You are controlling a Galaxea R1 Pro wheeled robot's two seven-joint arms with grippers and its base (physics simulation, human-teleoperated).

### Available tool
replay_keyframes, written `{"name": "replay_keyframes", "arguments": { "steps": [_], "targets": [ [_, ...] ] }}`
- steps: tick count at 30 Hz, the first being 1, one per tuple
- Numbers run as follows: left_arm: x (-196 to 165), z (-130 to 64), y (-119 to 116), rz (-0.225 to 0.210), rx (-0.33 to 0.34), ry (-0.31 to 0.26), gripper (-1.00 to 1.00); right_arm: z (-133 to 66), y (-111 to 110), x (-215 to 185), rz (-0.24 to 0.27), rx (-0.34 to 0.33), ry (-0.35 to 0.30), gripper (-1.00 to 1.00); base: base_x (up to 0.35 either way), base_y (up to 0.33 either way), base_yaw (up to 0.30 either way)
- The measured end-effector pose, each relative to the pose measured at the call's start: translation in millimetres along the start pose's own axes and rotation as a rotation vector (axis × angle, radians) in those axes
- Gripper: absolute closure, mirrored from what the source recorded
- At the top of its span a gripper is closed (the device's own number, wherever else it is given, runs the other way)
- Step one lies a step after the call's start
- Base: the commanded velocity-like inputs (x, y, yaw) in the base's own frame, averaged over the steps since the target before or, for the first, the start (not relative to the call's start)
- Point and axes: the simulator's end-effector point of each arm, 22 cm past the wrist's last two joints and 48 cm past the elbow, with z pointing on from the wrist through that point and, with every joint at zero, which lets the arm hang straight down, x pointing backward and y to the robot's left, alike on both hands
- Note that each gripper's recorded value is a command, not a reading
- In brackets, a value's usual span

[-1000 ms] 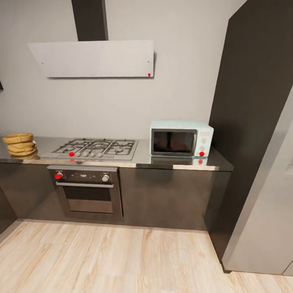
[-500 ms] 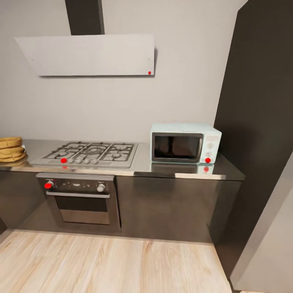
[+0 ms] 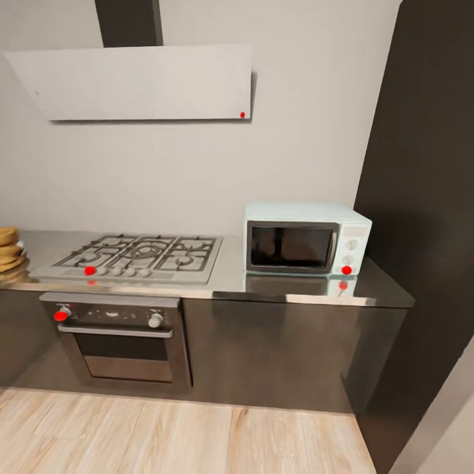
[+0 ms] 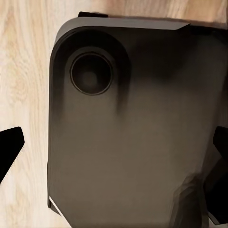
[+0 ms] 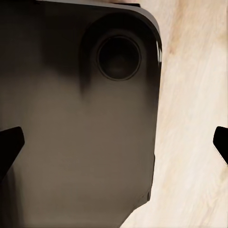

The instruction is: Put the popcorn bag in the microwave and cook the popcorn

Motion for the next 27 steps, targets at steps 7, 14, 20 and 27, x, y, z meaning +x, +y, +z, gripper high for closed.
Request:
{"name": "replay_keyframes", "arguments": {
  "steps": [7,14,20,27],
  "targets": [
    [-0.7,0.1,-0.1,0.000,0.000,-0.001,-1.00,0.1,1.9,-2.5,0.011,-0.002,-0.010,-1.00,0.037,0.000,-0.074],
    [-0.7,0.1,-0.1,0.000,0.000,-0.001,-1.00,0.1,2.0,-2.7,0.011,-0.002,-0.011,-1.00,0.000,0.000,-0.149],
    [-0.7,0.1,-0.1,0.000,0.000,-0.001,-1.00,0.1,2.0,-3.0,0.011,-0.002,-0.012,-1.00,0.000,0.000,-0.150],
    [-0.7,0.1,-0.1,0.000,0.000,-0.001,-1.00,0.1,2.0,-2.7,0.011,-0.002,-0.011,-1.00,0.000,0.000,-0.143]
  ]
}}
